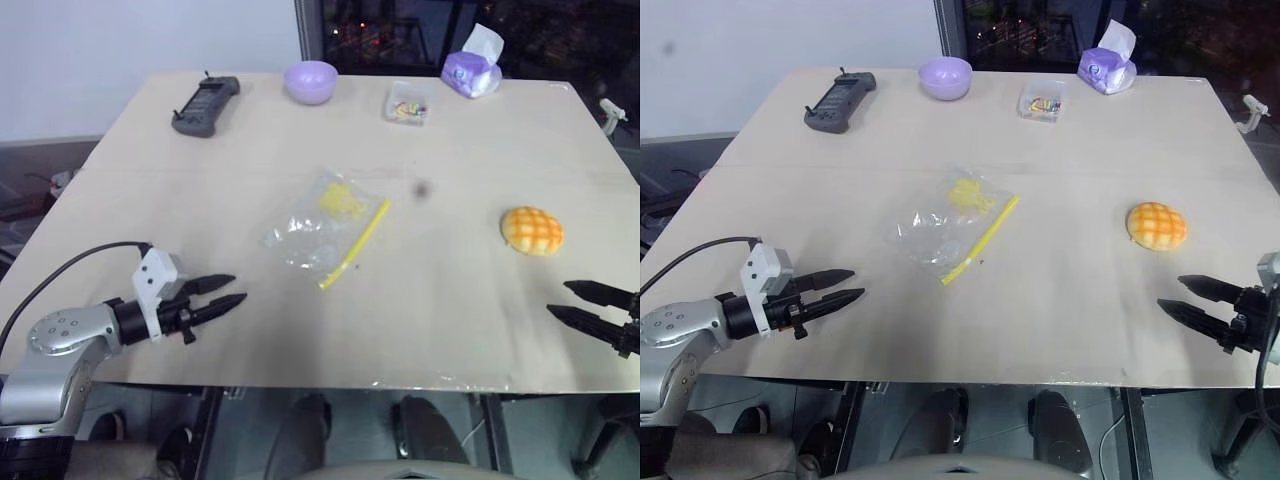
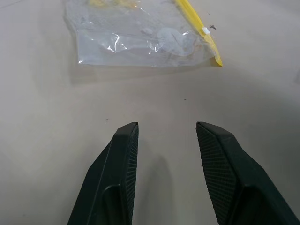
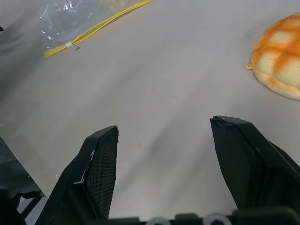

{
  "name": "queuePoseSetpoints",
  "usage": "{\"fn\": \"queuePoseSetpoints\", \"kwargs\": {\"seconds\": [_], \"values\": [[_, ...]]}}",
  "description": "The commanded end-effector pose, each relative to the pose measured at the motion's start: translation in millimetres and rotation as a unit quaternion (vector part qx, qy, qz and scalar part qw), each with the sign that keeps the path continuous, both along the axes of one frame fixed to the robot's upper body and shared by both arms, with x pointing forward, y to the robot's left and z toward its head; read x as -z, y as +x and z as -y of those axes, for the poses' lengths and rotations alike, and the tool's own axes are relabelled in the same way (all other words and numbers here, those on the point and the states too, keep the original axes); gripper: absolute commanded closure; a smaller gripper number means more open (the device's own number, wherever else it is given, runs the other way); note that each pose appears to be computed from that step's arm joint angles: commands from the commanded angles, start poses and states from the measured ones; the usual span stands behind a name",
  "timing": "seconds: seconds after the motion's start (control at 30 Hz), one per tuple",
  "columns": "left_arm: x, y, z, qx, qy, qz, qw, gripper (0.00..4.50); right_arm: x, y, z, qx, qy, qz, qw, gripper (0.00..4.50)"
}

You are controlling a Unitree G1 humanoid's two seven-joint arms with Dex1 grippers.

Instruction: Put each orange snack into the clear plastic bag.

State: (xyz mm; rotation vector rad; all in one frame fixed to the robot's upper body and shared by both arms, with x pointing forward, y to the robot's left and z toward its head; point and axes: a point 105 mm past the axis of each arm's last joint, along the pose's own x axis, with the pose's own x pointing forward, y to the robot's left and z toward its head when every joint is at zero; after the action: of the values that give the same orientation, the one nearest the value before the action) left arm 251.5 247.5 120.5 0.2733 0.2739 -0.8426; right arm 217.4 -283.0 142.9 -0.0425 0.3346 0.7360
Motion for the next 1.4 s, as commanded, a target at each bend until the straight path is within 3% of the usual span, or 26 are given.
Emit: {"fn": "queuePoseSetpoints", "kwargs": {"seconds": [0.03,0.73,0.93,1.03,1.2,1.3,1.4], "values": [[-15,2,2,0.008,0.000,0.020,1.000,2.43,-14,-1,-3,-0.009,-0.003,0.033,0.999,1.10],[-10,19,17,0.014,0.022,0.035,0.999,2.43,-16,3,-6,-0.006,-0.001,0.045,0.999,1.10],[-20,48,19,0.001,0.138,0.173,0.975,2.43,-16,2,-5,-0.002,-0.003,0.046,0.999,1.10],[-14,51,28,0.029,0.179,0.204,0.962,2.43,-16,2,-5,-0.002,-0.003,0.047,0.999,1.10],[-7,53,40,0.011,0.109,0.177,0.978,2.43,-16,3,-6,-0.001,-0.002,0.049,0.999,1.10],[-4,57,39,-0.058,-0.024,0.092,0.994,2.43,-14,3,-6,0.001,-0.003,0.048,0.999,1.10],[-4,54,49,-0.103,-0.180,-0.005,0.978,2.43,-13,3,-6,0.002,-0.003,0.048,0.999,1.10]]}}
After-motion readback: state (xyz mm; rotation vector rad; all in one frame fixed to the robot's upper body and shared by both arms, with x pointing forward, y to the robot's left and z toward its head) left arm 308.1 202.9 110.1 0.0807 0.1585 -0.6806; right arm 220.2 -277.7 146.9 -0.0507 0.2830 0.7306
